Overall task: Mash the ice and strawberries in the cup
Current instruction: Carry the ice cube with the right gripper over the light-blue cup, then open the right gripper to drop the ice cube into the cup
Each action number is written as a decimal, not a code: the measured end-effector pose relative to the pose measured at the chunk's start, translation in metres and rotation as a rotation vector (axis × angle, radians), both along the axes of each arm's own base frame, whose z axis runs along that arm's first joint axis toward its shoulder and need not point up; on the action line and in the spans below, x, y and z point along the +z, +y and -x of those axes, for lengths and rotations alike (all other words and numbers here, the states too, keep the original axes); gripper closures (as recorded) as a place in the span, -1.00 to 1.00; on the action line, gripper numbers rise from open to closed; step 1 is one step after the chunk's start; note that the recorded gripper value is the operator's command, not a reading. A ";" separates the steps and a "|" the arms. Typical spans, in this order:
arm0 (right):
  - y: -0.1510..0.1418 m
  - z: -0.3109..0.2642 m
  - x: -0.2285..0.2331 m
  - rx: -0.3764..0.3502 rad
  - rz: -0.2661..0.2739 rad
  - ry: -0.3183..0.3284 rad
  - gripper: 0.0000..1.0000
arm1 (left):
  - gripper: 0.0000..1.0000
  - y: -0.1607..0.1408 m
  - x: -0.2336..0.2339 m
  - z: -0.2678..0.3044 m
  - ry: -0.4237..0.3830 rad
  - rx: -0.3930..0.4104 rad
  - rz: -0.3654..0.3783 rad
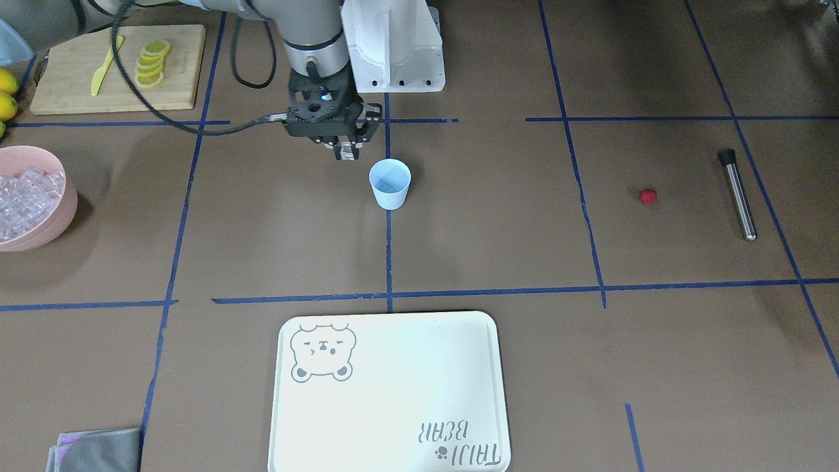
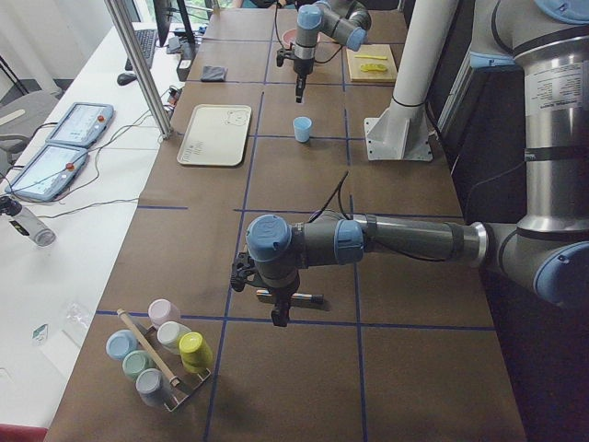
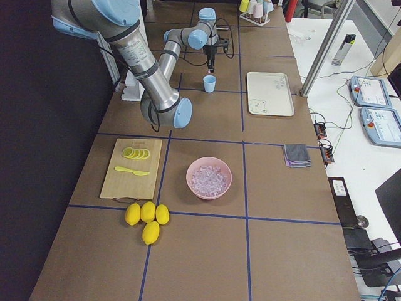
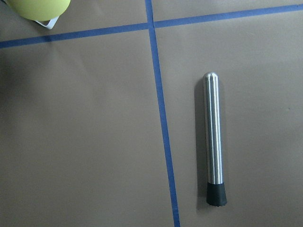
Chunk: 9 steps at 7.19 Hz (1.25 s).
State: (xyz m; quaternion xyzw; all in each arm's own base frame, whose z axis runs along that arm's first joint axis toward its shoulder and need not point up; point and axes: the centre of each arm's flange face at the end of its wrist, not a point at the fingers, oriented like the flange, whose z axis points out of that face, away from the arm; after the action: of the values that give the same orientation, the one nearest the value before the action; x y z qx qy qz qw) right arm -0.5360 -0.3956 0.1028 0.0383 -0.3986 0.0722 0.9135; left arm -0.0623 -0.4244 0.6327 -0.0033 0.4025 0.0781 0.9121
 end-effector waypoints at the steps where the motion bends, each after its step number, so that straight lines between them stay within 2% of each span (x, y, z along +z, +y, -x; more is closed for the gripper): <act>1: 0.002 0.017 -0.004 0.008 0.004 0.016 1.00 | -1.00 -0.001 0.000 0.000 0.000 0.000 -0.001; 2: 0.004 0.027 -0.001 0.012 0.005 0.032 0.96 | -1.00 -0.001 -0.001 0.000 0.000 0.000 -0.003; 3: 0.005 0.032 0.002 0.015 0.003 0.044 0.83 | -1.00 -0.002 -0.002 0.000 0.001 0.000 -0.004; 4: 0.005 0.034 0.004 0.015 0.002 0.049 -0.04 | -1.00 -0.002 -0.002 -0.001 0.001 0.001 -0.004; 5: 0.005 0.034 0.005 0.013 0.000 0.052 -0.75 | -1.00 -0.003 -0.002 -0.002 0.001 0.004 -0.004; 6: 0.006 0.035 0.006 0.012 0.000 0.053 -0.90 | -1.00 -0.003 -0.002 -0.002 0.000 0.005 -0.005; 9: 0.008 0.035 0.009 0.013 0.003 0.054 -0.96 | -1.00 -0.003 -0.002 -0.003 0.001 0.006 -0.006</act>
State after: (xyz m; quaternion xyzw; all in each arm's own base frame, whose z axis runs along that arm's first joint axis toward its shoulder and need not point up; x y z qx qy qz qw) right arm -0.5713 -0.3881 0.1114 0.0413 -0.3735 0.0775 0.9235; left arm -0.0597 -0.4276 0.6304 -0.0019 0.4027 0.0819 0.9117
